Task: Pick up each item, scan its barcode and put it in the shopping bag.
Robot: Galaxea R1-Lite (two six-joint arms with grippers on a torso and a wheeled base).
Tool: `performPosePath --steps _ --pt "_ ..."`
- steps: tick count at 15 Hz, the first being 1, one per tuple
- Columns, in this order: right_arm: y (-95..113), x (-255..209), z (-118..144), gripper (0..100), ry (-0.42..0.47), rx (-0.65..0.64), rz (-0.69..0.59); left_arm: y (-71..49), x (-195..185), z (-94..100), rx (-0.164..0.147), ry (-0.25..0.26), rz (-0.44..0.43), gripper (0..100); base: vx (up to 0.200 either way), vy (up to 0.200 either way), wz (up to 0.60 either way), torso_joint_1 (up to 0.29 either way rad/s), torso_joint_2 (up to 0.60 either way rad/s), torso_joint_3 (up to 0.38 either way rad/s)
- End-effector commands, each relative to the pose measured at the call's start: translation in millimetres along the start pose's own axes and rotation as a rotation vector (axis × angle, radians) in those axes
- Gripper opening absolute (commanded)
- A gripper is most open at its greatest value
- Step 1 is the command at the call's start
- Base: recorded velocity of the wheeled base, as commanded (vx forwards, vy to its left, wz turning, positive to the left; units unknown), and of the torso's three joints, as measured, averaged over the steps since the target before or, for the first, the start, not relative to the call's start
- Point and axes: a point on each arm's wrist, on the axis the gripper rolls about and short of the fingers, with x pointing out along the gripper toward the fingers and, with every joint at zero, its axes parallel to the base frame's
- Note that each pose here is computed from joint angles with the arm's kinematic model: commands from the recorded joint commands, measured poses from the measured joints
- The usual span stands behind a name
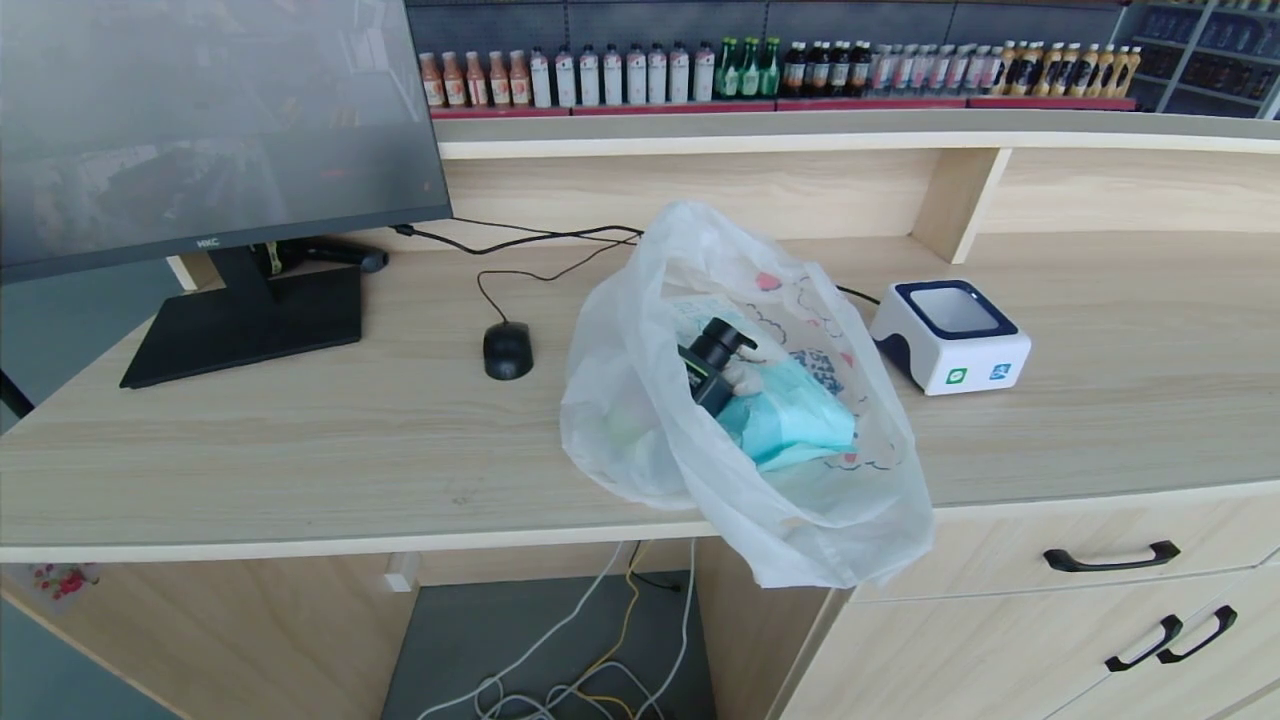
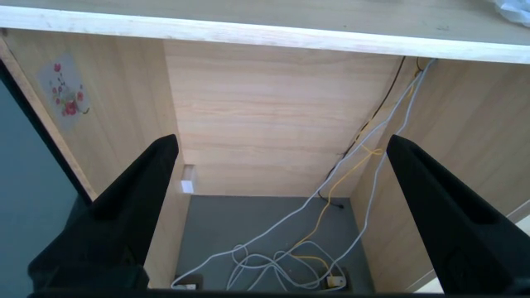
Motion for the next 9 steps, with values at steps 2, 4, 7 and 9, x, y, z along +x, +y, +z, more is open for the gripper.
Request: performPosePath --steps 2,4,7,9 --pt "0.6 -10.6 -4.2 100 -0.14 0.007 -0.023 0.0 0.0 0.0 0.0 0.0 0.0 100 0.0 0.0 0.0 0.0 0.0 0.0" --pt "0.6 -10.6 -4.2 100 -0.141 0.011 -0.023 0.0 0.0 0.0 0.0 0.0 0.0 100 -0.1 0.0 0.0 -0.001 0.0 0.001" --pt "0.6 -10.6 -4.2 100 -0.141 0.012 -0.023 0.0 0.0 0.0 0.004 0.0 -0.001 100 -0.067 0.0 0.0 -0.001 0.0 0.001" --pt "0.6 -10.6 -4.2 100 -0.141 0.012 -0.023 0.0 0.0 0.0 0.0 0.0 0.0 100 0.0 0.0 0.0 0.0 0.0 0.0"
